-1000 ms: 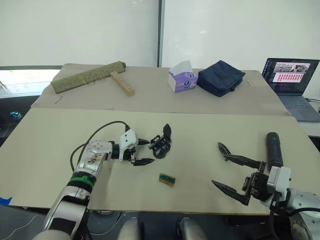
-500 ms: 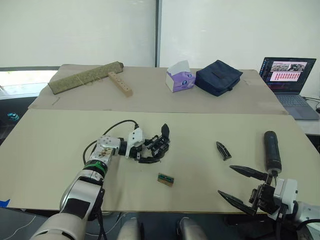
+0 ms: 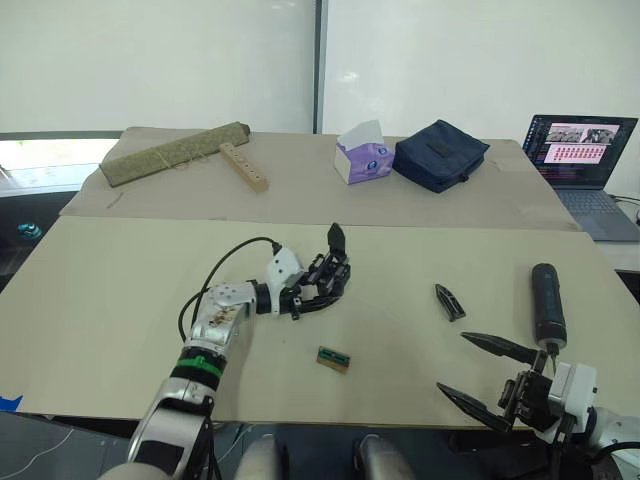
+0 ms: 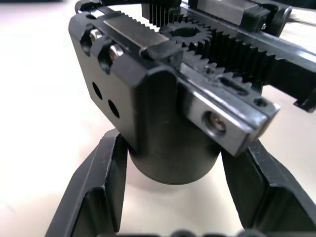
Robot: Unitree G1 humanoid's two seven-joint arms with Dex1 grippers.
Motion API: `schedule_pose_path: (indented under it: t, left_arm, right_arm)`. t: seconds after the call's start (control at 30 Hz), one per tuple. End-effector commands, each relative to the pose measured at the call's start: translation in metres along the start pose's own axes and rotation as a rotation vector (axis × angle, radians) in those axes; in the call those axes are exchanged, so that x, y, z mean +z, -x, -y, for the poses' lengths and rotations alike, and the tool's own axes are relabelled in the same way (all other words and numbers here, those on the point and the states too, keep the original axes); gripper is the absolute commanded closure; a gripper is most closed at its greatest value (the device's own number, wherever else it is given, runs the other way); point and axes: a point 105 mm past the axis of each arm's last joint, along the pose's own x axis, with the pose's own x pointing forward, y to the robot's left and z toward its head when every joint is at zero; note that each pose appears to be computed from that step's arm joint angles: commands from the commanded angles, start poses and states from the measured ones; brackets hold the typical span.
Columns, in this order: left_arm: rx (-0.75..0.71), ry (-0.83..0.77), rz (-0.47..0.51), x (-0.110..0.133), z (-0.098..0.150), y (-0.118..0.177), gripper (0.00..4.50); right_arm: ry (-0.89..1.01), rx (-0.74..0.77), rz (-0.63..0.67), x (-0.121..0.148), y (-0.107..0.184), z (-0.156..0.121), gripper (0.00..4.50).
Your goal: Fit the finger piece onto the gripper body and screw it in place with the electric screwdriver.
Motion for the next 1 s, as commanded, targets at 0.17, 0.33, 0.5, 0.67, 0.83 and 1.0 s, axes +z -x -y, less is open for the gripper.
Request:
schedule_pose_path:
  t: [0.17,0.33,0.5,0.67,0.83,1.0]
  left_arm:
    - [0.057,-0.048,-0.026,0.012,0.015,-0.009,2.24]
    - [0.066,-0.028,-0.065,0.005,0.020,-0.006,2.24]
    - [0.056,-0.025,-0.064,0.001,0.027,-0.001,2.24]
    - [0.041,0.035,-0.071,-0.010,0.037,0.001,2.24]
    - [0.039,0.048,-0.066,-0.013,0.043,-0.007,2.24]
    - [0.075,0.059,-0.075,-0.017,0.044,-0.013,2.24]
  right_arm:
    - [0.041,0.014,0.030,0.006,-0.008,0.005,0.00]
    - [0.046,0.019,0.034,0.007,-0.011,0.007,0.00]
    - [0.047,0.022,0.036,0.007,-0.013,0.007,0.00]
    - [0.050,0.012,0.032,0.009,-0.010,0.009,0.00]
    - [0.050,0.016,0.028,0.009,-0.009,0.008,0.00]
    - [0.050,0.017,0.026,0.009,-0.008,0.008,0.00]
